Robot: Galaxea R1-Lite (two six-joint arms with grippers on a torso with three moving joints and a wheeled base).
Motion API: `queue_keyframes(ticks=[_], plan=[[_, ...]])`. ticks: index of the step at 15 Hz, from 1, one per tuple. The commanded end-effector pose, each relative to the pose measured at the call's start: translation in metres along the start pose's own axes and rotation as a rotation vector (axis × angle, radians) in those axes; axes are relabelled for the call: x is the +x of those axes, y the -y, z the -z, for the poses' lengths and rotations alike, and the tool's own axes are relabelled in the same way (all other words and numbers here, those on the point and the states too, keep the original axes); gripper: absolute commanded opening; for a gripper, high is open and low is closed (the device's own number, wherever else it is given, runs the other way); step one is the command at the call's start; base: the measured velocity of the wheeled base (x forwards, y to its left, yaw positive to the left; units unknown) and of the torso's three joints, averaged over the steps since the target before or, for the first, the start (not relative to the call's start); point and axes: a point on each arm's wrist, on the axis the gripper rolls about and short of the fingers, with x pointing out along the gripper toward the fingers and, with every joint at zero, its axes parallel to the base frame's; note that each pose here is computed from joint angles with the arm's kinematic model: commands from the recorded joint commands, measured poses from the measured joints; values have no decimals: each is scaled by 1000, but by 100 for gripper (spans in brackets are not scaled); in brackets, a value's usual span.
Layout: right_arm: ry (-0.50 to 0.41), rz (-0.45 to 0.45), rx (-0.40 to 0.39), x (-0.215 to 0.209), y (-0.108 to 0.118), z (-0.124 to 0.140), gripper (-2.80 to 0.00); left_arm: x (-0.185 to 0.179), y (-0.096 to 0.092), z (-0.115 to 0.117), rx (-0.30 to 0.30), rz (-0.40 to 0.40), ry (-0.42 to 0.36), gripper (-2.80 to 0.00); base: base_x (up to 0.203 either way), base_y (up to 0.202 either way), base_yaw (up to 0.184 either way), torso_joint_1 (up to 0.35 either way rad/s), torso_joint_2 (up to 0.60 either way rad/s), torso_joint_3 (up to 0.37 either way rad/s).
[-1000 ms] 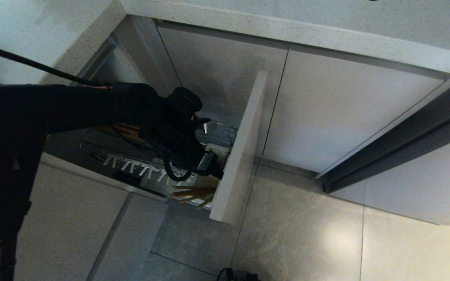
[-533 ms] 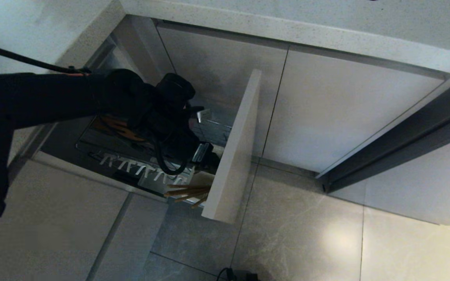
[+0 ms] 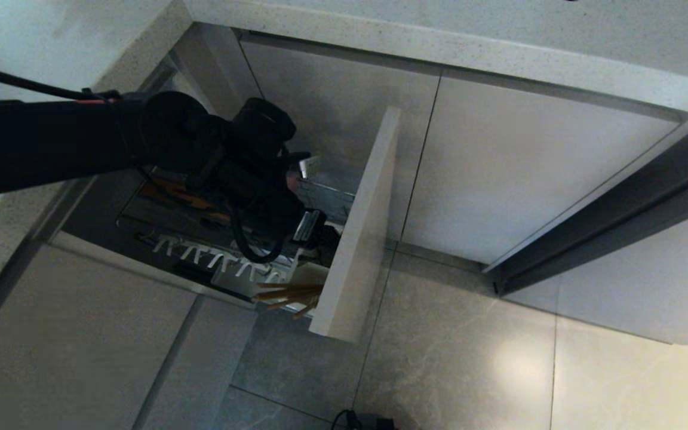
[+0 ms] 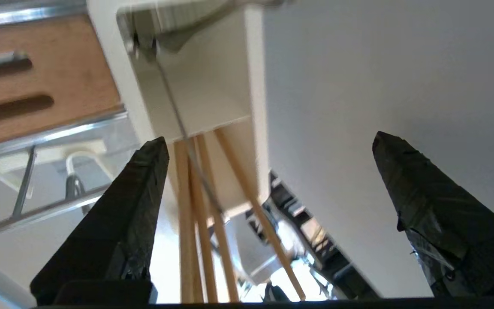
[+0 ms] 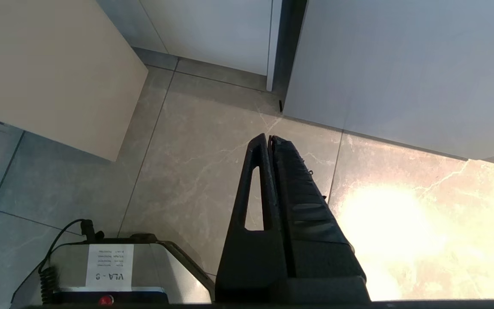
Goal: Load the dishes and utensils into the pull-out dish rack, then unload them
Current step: Pick up the plate and place it in the cupboard
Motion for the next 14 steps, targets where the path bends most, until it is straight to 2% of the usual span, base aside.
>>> queue_keyframes(ticks=[1, 5, 14], plan=[[1, 0, 0, 0, 0, 0, -280, -5, 2, -1, -8, -6, 21, 0, 0, 0, 0, 0, 0, 0], [1, 0, 0, 0, 0, 0, -280, -19, 2, -5, -7, -83, 74, 0, 0, 0, 0, 0, 0, 0], [1, 0, 0, 0, 0, 0, -280, -61, 6, -6, -102, -201, 192, 0, 0, 0, 0, 0, 0, 0]])
